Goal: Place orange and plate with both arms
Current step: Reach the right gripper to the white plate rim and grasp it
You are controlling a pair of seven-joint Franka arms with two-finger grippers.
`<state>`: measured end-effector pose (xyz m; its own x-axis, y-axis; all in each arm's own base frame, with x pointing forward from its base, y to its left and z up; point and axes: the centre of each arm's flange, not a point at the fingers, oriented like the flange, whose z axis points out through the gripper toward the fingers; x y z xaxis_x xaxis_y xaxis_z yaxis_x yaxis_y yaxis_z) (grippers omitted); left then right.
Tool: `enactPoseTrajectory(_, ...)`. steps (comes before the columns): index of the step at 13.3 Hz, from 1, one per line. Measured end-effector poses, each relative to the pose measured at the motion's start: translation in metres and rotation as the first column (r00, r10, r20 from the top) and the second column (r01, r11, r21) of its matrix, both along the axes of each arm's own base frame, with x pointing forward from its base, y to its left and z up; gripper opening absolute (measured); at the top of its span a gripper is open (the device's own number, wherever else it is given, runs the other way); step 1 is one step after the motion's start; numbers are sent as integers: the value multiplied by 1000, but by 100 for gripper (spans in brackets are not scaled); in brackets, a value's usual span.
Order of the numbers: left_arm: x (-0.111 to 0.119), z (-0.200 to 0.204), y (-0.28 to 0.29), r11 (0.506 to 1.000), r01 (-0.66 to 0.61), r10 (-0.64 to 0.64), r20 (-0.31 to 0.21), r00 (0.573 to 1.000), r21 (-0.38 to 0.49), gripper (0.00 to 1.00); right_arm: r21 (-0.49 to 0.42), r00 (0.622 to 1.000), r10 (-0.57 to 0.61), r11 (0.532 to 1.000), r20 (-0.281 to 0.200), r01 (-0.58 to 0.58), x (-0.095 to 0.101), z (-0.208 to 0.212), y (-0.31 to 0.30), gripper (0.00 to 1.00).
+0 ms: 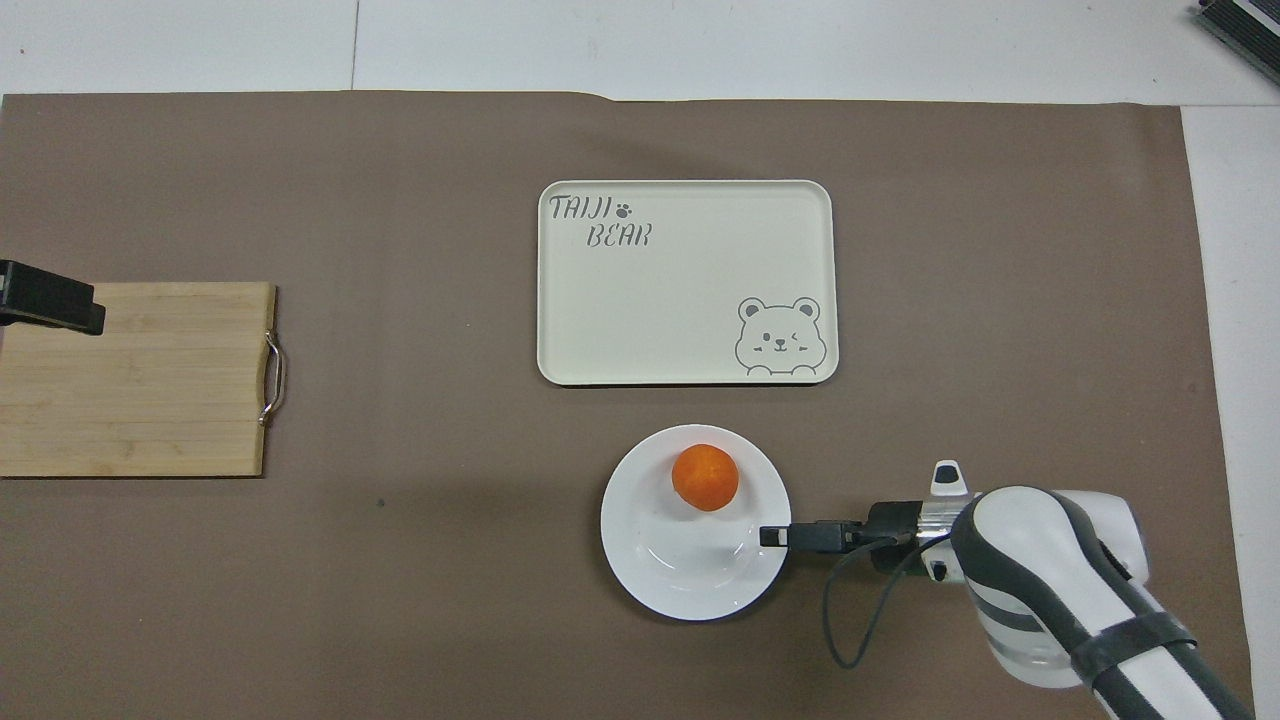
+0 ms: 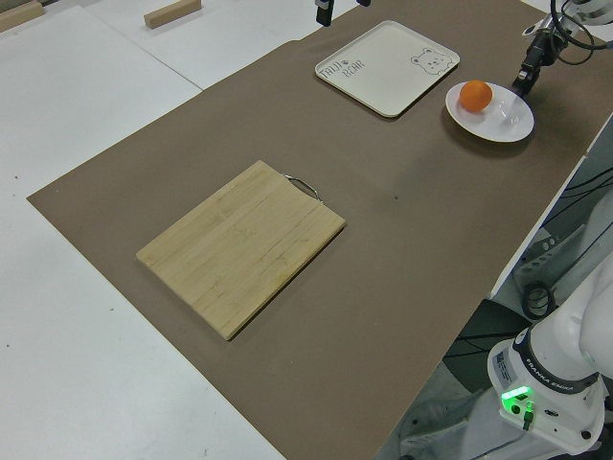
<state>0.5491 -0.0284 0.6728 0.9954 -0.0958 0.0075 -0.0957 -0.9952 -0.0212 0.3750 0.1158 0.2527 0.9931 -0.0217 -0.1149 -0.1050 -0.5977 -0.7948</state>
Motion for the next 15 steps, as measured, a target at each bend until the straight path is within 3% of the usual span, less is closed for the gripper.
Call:
enactPoseTrajectory(1,0,0,0,1000,0,0,0,1000,0,100,-5,1000,-2,1000,2,2,0,0,0,100)
enactPoseTrajectory(5,0,0,0,1000,0,0,0,1000,0,100,-15,1000,5,1000,3,-5,-2,-2,5,53)
enactPoseTrajectory(9,0,0,0,1000,0,0,0,1000,0,100,-16,1000,3,1000,0,-3,-3,-3,4,41)
enactPoseTrajectory(11,0,0,0,1000,0,0,0,1000,0,100,-17,1000,3,1000,-2,-3,-3,-3,4,24)
enactPoseTrajectory(15,0,0,0,1000,0,0,-1,1000,0,100,-20,1000,14,1000,17,-13,-2,-4,3,11)
